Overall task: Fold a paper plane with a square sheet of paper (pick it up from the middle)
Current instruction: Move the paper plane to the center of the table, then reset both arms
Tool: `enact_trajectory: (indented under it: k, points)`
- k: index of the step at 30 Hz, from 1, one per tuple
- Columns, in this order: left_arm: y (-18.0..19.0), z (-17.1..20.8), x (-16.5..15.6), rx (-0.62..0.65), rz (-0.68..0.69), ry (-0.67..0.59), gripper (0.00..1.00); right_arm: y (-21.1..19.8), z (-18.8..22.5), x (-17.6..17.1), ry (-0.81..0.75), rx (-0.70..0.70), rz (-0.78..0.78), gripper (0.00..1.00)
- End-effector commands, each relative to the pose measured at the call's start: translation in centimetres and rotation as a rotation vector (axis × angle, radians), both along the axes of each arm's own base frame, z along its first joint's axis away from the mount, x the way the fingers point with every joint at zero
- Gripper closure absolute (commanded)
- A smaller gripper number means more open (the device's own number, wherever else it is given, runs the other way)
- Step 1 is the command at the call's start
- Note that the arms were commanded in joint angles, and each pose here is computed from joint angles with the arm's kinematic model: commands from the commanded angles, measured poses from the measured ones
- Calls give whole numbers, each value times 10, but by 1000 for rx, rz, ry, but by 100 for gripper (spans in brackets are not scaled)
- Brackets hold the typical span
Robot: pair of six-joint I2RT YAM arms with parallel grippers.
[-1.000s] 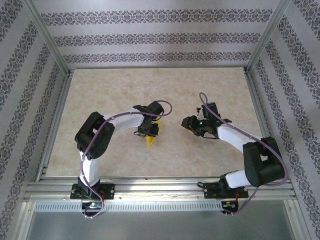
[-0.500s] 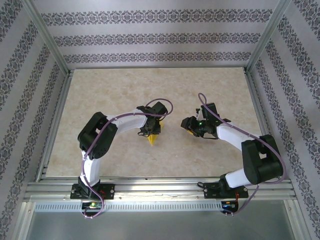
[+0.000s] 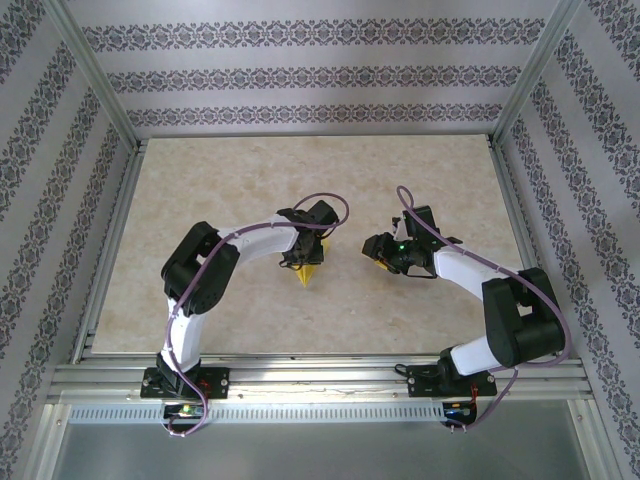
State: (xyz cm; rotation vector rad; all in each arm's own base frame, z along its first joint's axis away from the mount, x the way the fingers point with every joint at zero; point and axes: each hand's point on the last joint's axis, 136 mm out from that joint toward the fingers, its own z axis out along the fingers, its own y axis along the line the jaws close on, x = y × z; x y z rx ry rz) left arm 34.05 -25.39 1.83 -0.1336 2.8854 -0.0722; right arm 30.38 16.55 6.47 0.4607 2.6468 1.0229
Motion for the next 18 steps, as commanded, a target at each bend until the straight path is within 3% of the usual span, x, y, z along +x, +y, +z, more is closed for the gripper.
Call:
enact_trajectory:
  k: [1,18]
  points:
    - [9,-12,-11,73,-48,54,57,-3,2,0,-15,-1,5,51]
    - [9,67,0,-30,-25,-127,41,-36,40,12,-148,-65,-53,46]
